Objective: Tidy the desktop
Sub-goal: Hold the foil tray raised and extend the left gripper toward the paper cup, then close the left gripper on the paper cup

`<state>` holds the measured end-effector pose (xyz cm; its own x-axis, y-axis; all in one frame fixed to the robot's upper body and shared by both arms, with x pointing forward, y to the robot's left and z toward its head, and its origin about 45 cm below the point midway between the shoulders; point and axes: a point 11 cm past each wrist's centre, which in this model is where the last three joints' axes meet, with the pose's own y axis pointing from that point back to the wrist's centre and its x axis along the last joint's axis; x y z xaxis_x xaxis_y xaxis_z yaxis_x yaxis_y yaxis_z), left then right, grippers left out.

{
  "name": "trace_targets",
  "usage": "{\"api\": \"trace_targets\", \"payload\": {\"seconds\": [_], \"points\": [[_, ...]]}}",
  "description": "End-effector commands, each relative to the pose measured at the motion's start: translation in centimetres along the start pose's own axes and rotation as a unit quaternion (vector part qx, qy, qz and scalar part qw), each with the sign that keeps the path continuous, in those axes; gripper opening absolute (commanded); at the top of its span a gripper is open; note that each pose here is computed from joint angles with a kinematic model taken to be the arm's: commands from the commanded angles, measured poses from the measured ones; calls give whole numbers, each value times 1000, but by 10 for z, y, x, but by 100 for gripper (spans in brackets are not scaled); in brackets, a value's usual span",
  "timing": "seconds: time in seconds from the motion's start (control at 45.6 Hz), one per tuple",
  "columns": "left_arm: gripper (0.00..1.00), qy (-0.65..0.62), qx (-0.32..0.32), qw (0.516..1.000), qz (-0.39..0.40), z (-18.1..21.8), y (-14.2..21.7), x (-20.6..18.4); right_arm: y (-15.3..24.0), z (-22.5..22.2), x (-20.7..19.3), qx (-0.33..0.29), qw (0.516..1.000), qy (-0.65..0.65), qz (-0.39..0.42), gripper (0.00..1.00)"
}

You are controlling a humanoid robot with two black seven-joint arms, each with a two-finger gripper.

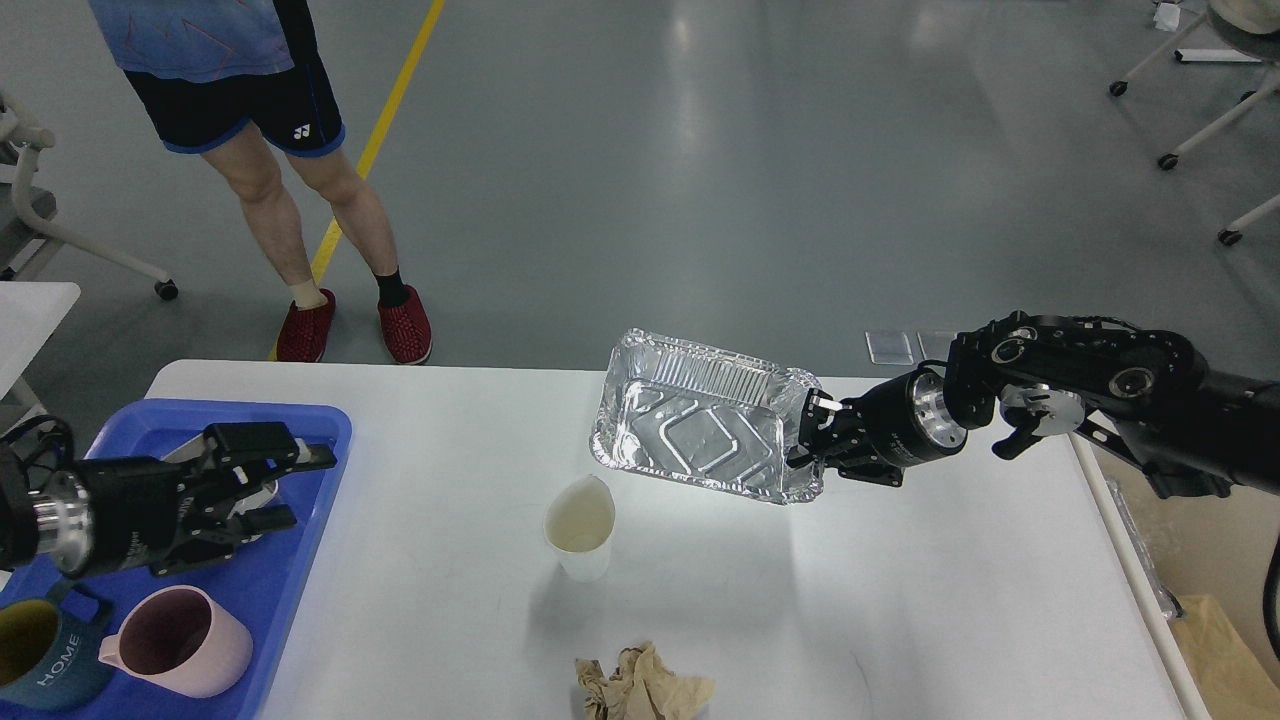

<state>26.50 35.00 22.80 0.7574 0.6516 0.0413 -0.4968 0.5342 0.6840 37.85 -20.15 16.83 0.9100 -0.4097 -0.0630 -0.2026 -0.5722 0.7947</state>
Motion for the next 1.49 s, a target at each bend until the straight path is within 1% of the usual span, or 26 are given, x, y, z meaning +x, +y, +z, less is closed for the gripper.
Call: {"api": "trace_targets", "payload": {"seconds": [0.0, 0.066, 0.132, 0.263, 0.351, 1.053, 1.251, 1.47], "points": [[81, -19, -19, 999, -18, 16, -42, -4, 1, 0, 1, 1, 1000, -1, 2, 0], [81, -23, -33, 999, -33, 29, -64, -9, 2, 1, 1, 0, 1000, -1, 1, 0], [81, -34, -31, 998, -50, 38, -85, -17, 2, 1, 1, 1, 1000, -1, 2, 0], [81, -51, -10, 996, -68, 40, -122, -30, 2, 1, 1, 0, 1000, -1, 2, 0], [81, -60, 3, 995, -76, 39, -138, -37, 2, 0, 1, 0, 1000, 0, 3, 0], [82, -57, 12, 993, -98, 37, -176, -57, 1, -3, -2, 3, 1000, 2, 0, 0], [82, -58, 27, 993, -96, 26, -185, -61, 1, -2, -2, 3, 1000, 1, 3, 0], [82, -51, 32, 993, -97, 25, -211, -71, 0, -5, -5, 8, 1000, 2, 0, 0]]}}
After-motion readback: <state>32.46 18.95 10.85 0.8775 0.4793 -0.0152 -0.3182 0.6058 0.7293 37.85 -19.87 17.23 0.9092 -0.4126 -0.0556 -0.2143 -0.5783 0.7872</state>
